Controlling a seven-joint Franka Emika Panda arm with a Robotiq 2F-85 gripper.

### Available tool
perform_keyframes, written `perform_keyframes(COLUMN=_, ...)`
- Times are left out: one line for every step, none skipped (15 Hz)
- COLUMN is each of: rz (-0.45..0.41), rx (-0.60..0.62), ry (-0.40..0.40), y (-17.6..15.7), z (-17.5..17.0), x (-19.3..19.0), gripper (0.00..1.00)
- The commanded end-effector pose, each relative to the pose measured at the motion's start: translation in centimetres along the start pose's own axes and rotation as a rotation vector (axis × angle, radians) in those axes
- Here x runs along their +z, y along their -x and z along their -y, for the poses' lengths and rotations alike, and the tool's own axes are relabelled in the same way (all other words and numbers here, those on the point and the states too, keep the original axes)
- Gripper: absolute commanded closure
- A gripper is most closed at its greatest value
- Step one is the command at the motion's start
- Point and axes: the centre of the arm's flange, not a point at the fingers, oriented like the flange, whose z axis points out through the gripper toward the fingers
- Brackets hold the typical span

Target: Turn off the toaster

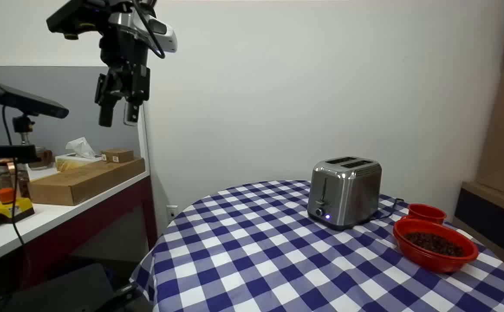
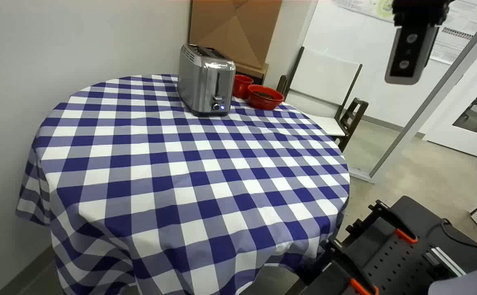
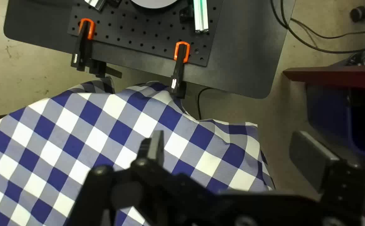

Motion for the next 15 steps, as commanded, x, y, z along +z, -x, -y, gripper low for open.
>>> perform_keyframes(rz=0.000, rx=0.000, ry=0.000, y=0.0, z=0.0, x=0.0, gripper=0.00)
perform_keyframes(rz=0.000, rx=0.000, ry=0.000, y=0.0, z=0.0, x=0.0, gripper=0.00)
perform_keyframes(rz=0.000, rx=0.000, ry=0.000, y=0.0, z=0.0, x=0.0, gripper=0.00)
perform_keyframes(rz=0.000, rx=0.000, ry=0.000, y=0.0, z=0.0, x=0.0, gripper=0.00)
perform_keyframes(rz=0.000, rx=0.000, ry=0.000, y=0.0, z=0.0, x=0.0, gripper=0.00)
perform_keyframes(rz=0.000, rx=0.000, ry=0.000, y=0.0, z=0.0, x=0.0, gripper=0.00)
perform_keyframes(rz=0.000, rx=0.000, ry=0.000, y=0.0, z=0.0, x=0.0, gripper=0.00)
perform_keyframes(rz=0.000, rx=0.000, ry=0.000, y=0.0, z=0.0, x=0.0, gripper=0.00)
perform_keyframes(rz=-0.025, rx=0.008, ry=0.018, y=-0.4, z=-0.1, x=0.4, gripper=0.00)
perform_keyframes(rz=-0.073, rx=0.011, ry=0.035, y=-1.1, z=-0.4, x=0.8, gripper=0.00)
perform_keyframes(rz=-0.091, rx=0.010, ry=0.060, y=-1.7, z=-0.8, x=0.9, gripper=0.00)
perform_keyframes(rz=-0.119, rx=0.006, ry=0.086, y=-2.8, z=-1.5, x=1.1, gripper=0.00)
perform_keyframes(rz=-0.148, rx=0.020, ry=0.112, y=-3.7, z=-2.2, x=1.3, gripper=0.00)
perform_keyframes(rz=-0.173, rx=0.032, ry=0.127, y=-5.0, z=-3.3, x=1.6, gripper=0.00)
perform_keyframes(rz=-0.186, rx=0.039, ry=0.131, y=-6.1, z=-4.3, x=1.8, gripper=0.00)
